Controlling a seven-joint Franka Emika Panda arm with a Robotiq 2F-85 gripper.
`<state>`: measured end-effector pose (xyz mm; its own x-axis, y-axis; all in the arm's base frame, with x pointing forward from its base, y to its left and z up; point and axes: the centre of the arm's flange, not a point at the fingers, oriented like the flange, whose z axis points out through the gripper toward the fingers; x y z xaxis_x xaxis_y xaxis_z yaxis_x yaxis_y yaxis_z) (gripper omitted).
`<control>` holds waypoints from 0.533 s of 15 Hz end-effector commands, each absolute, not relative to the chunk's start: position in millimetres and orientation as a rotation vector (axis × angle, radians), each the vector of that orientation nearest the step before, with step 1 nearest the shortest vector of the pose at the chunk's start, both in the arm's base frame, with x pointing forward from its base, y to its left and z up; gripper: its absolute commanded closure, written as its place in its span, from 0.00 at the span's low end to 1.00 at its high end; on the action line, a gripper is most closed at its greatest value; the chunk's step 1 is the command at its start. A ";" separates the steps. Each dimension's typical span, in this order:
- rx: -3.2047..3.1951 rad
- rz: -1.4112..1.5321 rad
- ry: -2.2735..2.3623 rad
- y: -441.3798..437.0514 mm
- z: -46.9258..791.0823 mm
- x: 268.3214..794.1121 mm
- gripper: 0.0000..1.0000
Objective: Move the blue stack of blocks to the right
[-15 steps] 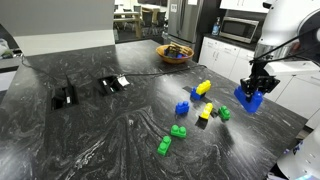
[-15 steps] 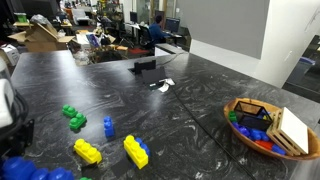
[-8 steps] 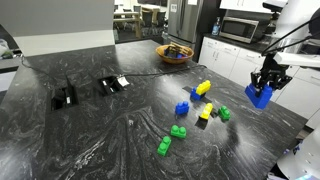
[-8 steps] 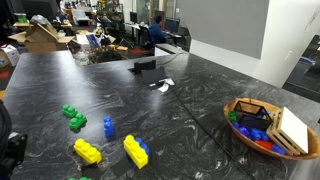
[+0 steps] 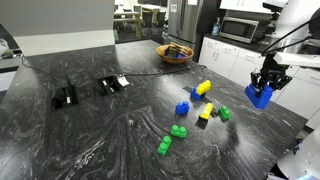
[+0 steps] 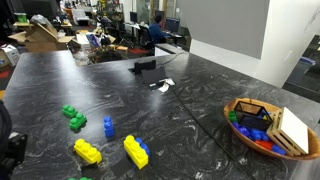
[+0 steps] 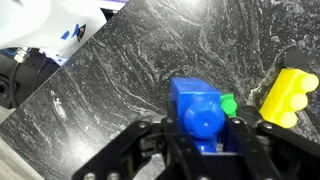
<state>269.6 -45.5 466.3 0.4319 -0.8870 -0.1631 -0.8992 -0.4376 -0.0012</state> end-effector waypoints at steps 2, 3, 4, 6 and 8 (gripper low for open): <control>-2.406 0.227 1.788 -58.4 465.7 290.5 0.89; -2.341 0.237 1.853 -66.3 463.8 299.2 0.89; -2.286 0.223 1.917 -73.6 461.1 306.5 0.89; -2.171 0.177 2.048 -91.8 456.6 324.5 0.89; -2.041 0.106 2.160 -111.3 454.9 343.0 0.89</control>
<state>311.3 -91.6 453.9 0.0888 -0.9819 -0.1673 -0.9956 -0.0825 -0.0437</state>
